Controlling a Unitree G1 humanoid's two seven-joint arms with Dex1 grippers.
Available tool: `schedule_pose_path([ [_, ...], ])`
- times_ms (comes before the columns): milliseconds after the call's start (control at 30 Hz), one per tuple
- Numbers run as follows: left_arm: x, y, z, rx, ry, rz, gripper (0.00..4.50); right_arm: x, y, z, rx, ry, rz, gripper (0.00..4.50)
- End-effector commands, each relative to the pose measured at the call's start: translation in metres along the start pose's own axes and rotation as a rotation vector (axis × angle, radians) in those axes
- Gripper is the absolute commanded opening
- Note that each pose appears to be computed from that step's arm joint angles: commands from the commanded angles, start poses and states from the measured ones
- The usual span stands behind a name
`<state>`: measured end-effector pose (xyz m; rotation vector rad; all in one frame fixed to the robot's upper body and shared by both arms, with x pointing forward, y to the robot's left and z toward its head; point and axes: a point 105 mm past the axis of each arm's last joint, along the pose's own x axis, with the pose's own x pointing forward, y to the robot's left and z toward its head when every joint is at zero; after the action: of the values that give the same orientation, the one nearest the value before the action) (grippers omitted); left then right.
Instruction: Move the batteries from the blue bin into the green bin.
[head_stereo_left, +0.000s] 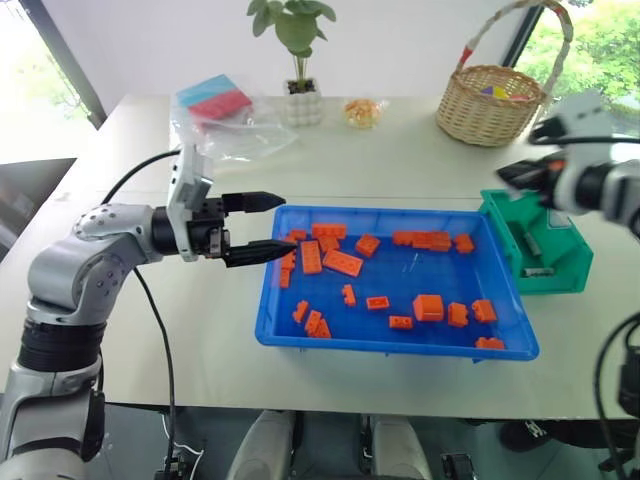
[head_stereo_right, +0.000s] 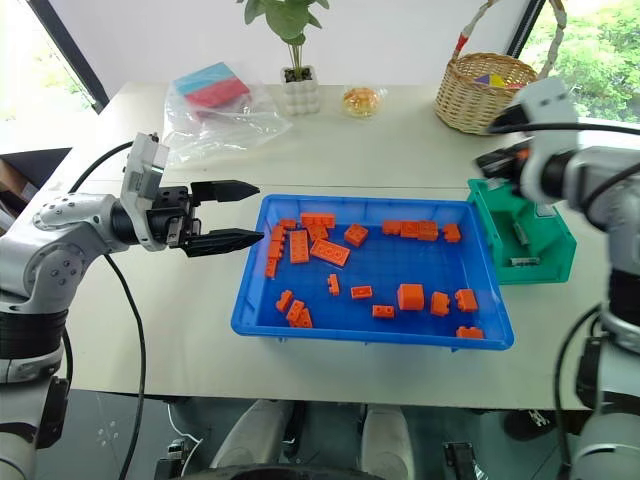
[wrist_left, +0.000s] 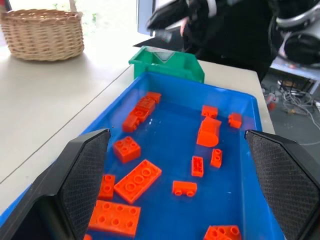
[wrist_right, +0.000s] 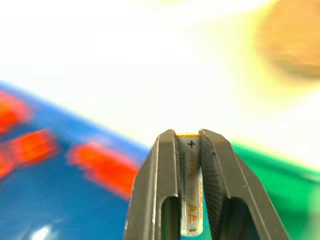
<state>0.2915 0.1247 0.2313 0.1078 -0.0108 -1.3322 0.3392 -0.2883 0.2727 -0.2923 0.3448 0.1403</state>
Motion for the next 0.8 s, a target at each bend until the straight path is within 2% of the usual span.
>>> schedule_pose_path([
  [33, -0.002, 0.001, 0.011, 0.051, -0.015, -0.005, 4.50, -0.007, -0.029, -0.011, -0.036, 0.026, -0.080, 0.24],
  [200, -0.001, 0.002, 0.011, 0.053, -0.015, -0.011, 4.50, 0.005, -0.030, -0.037, 0.009, 0.064, -0.059, 0.24],
  [333, 0.000, 0.002, 0.013, 0.060, -0.016, -0.016, 4.50, 0.015, -0.023, -0.046, 0.045, 0.055, -0.029, 0.24],
  [467, -0.001, 0.002, 0.014, 0.066, -0.013, -0.015, 4.50, 0.017, -0.026, -0.049, 0.037, 0.043, -0.055, 1.95],
  [567, -0.002, 0.001, 0.013, 0.066, -0.009, -0.015, 4.50, 0.011, -0.025, -0.042, 0.022, 0.015, -0.025, 3.40],
  [700, -0.005, 0.000, 0.011, 0.063, -0.004, -0.009, 4.50, -0.009, -0.013, -0.025, -0.033, -0.082, 0.117, 3.40],
  [800, -0.012, 0.000, 0.010, 0.053, 0.004, 0.009, 4.50, -0.034, 0.002, -0.032, -0.106, -0.102, 0.278, 3.40],
])
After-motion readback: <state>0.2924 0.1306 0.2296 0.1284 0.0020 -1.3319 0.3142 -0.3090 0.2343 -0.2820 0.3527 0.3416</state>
